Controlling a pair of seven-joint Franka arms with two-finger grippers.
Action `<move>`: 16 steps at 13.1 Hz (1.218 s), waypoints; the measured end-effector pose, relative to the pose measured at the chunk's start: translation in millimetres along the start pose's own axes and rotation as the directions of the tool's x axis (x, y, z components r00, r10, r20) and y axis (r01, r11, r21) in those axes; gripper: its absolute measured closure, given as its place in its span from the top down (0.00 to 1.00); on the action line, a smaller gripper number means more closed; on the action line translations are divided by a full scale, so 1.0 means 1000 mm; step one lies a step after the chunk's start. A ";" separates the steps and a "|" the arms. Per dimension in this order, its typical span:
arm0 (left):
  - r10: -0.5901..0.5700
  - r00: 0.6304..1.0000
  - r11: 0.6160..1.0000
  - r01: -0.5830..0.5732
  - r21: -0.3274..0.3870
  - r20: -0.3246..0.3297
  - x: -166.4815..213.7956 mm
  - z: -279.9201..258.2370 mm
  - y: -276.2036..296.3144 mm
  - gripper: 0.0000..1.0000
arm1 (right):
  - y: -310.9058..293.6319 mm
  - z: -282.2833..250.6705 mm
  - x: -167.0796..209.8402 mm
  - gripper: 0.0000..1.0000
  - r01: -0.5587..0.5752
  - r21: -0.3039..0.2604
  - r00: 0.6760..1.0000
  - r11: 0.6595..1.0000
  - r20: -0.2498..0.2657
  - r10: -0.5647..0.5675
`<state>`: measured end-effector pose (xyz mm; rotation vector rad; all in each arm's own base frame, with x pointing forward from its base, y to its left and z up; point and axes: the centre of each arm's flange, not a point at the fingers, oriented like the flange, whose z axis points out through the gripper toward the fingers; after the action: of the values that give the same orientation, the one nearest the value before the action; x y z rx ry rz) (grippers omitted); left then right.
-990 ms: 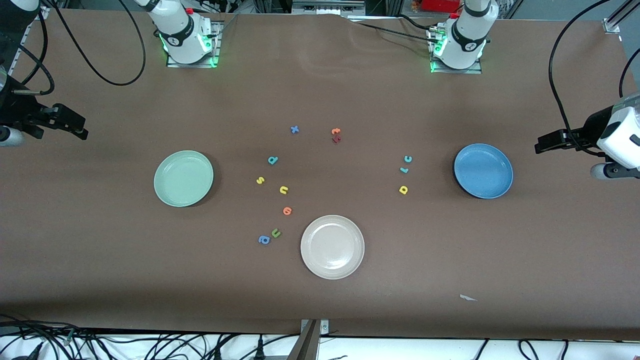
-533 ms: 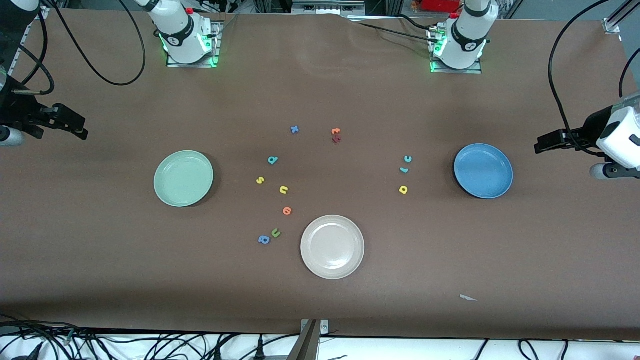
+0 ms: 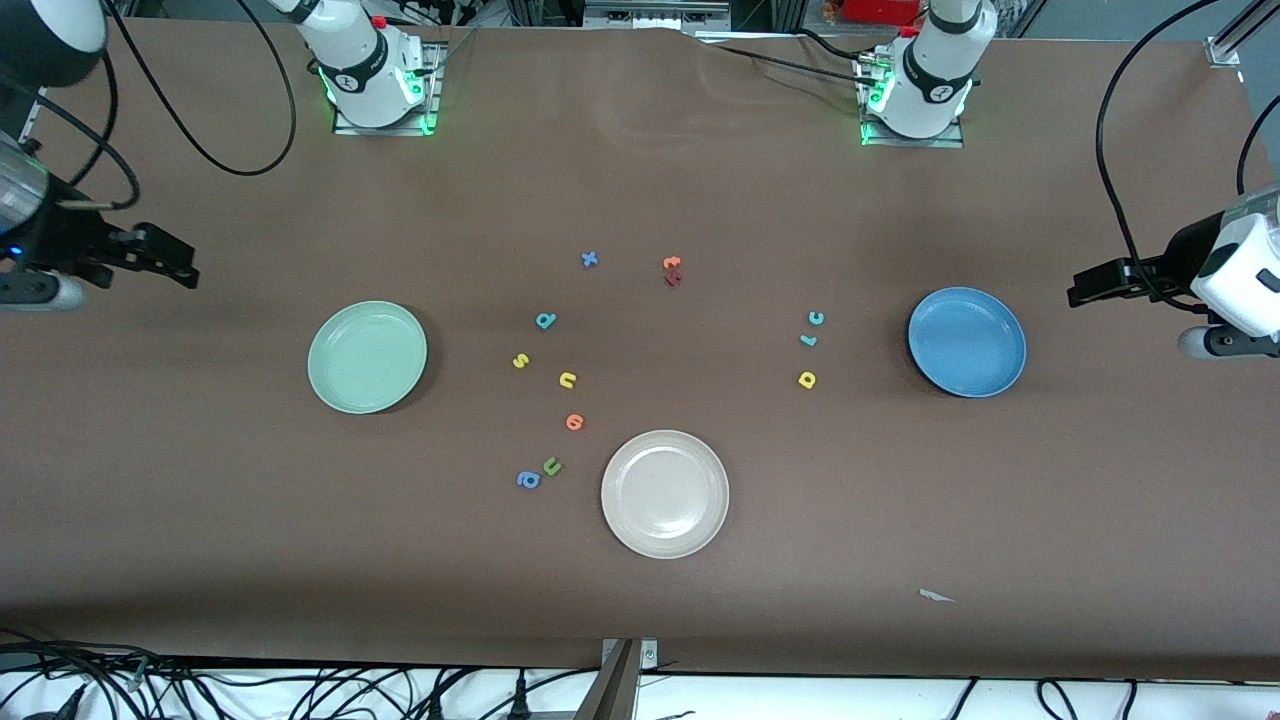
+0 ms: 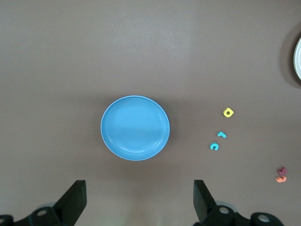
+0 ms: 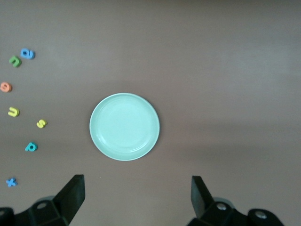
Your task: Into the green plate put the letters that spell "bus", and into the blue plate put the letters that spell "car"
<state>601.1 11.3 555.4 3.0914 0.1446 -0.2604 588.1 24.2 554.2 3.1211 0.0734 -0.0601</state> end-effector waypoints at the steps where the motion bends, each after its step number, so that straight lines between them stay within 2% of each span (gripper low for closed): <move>1: 0.002 1.000 1.000 -0.002 0.001 0.001 0.000 0.001 0.003 1.00 | -0.018 0.015 0.006 1.00 0.029 0.002 0.999 1.000 0.024 -0.029; 4: -0.007 1.000 1.000 0.007 0.010 0.026 0.004 0.015 0.026 1.00 | -0.084 0.077 0.029 1.00 0.114 0.043 0.990 0.993 0.078 -0.117; 6: -0.018 0.998 1.000 0.017 0.016 0.058 0.009 0.034 0.054 1.00 | -0.124 0.122 0.041 1.00 0.129 0.050 0.986 0.990 0.103 -0.134; 9: -0.055 0.993 0.998 0.057 -0.023 0.100 0.023 0.068 0.081 1.00 | -0.173 0.167 0.047 1.00 0.030 0.035 0.993 0.999 0.113 -0.034; 12: -0.094 0.990 0.994 0.099 -0.037 0.108 0.031 0.117 0.101 1.00 | -0.215 0.208 0.045 1.00 -0.086 0.015 0.990 0.996 0.117 0.084; 16: -0.109 0.987 0.993 0.114 -0.030 0.119 0.020 0.193 0.135 0.99 | -0.269 0.286 0.022 1.00 -0.223 0.030 0.974 0.974 0.052 0.221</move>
<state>601.5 -129.9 365.3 3.0260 0.3154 -0.4364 586.6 288.2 262.9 3.1373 -0.2805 -0.1341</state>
